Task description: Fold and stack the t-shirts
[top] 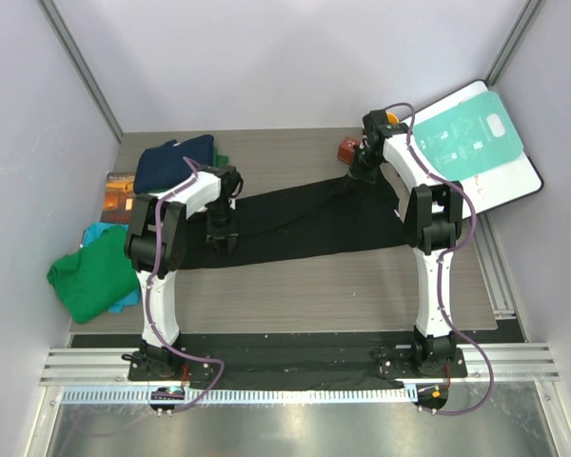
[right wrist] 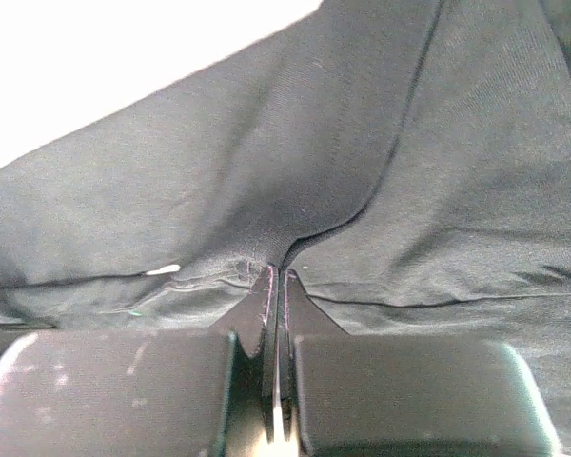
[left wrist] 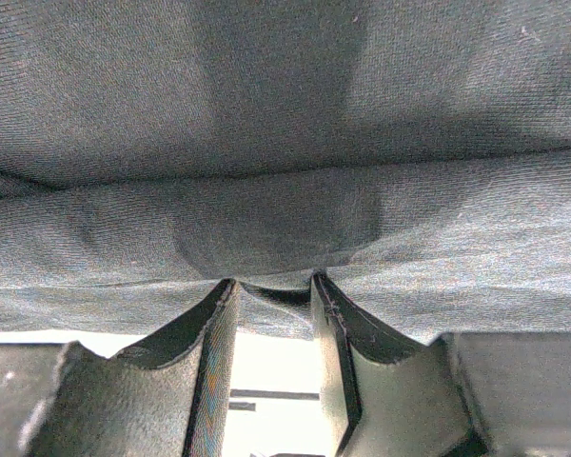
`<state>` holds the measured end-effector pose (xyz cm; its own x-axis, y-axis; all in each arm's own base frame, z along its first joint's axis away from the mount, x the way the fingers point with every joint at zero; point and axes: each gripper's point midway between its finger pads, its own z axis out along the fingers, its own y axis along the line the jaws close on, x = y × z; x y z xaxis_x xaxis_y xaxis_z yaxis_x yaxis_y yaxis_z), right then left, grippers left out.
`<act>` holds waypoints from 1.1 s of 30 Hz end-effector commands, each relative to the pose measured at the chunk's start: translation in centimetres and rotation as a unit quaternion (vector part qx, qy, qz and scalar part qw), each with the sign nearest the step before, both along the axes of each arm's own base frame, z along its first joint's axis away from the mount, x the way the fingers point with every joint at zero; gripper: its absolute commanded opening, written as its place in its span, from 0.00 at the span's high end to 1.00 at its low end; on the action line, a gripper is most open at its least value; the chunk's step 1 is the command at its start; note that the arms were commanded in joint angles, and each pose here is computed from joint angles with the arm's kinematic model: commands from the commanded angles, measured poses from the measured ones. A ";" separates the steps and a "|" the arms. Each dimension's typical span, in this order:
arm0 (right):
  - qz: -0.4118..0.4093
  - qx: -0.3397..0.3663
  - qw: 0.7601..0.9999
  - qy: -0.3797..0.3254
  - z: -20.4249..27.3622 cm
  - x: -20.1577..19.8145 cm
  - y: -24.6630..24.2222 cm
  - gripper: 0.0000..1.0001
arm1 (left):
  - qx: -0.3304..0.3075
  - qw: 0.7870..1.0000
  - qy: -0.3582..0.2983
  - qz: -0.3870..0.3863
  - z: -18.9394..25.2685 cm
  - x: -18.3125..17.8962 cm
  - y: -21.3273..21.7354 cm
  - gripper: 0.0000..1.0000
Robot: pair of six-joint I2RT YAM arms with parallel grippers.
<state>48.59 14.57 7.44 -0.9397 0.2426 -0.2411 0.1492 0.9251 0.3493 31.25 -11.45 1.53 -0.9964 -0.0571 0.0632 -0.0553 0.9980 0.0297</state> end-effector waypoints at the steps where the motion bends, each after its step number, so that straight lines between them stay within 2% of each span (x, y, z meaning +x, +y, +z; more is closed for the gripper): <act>1: -0.002 0.026 0.999 -0.035 3.1 1.6 1.3 0.99 | -0.003 1.000 -0.006 -0.003 -1.4 0.6 -0.2 0.63; 7: -0.008 0.044 0.998 -0.052 3.0 3.5 2.2 0.99 | -0.016 1.000 -0.003 -0.002 -1.3 0.4 -0.6 0.64; 9: -0.007 0.070 0.996 -0.048 2.8 3.9 3.2 0.99 | -0.016 1.000 -0.003 -0.002 -1.3 0.4 -0.6 0.63; 10: -0.002 0.081 0.995 -0.049 2.3 4.2 3.9 0.93 | -0.017 1.000 -0.002 -0.003 -1.3 0.3 -0.6 0.64; 11: 0.004 0.094 0.995 -0.046 2.0 4.1 4.5 0.78 | -0.017 1.000 -0.002 -0.002 -1.4 0.3 -0.6 0.63; 14: 0.023 0.118 0.992 -0.044 1.7 3.9 6.5 0.64 | -0.018 1.000 -0.001 -0.001 -1.5 -0.1 -0.5 0.63; 19: 0.053 0.139 0.985 -0.089 4.6 4.0 8.3 0.62 | -0.018 1.000 0.002 0.000 -1.8 -0.6 -0.4 0.63; 26: 0.083 0.124 0.977 -0.150 9.0 3.1 7.5 0.62 | -0.026 1.000 -0.007 0.000 -1.4 0.0 -0.8 0.64; 29: 0.096 0.109 0.981 -0.129 8.4 1.1 6.8 0.66 | -0.025 1.000 -0.013 0.000 -1.0 0.3 -0.8 0.64; 30: 0.096 0.096 0.986 -0.097 6.9 -0.4 6.2 0.69 | -0.027 0.999 -0.018 0.000 -0.6 0.4 -0.8 0.64; 32: 0.096 0.053 0.991 -0.082 6.3 -2.0 4.8 0.69 | -0.028 0.999 -0.028 -0.001 -0.1 0.5 -0.8 0.63; 33: 0.097 0.037 0.993 -0.050 4.5 -3.8 4.2 0.69 | -0.028 0.999 -0.036 0.000 0.5 0.7 -0.7 0.63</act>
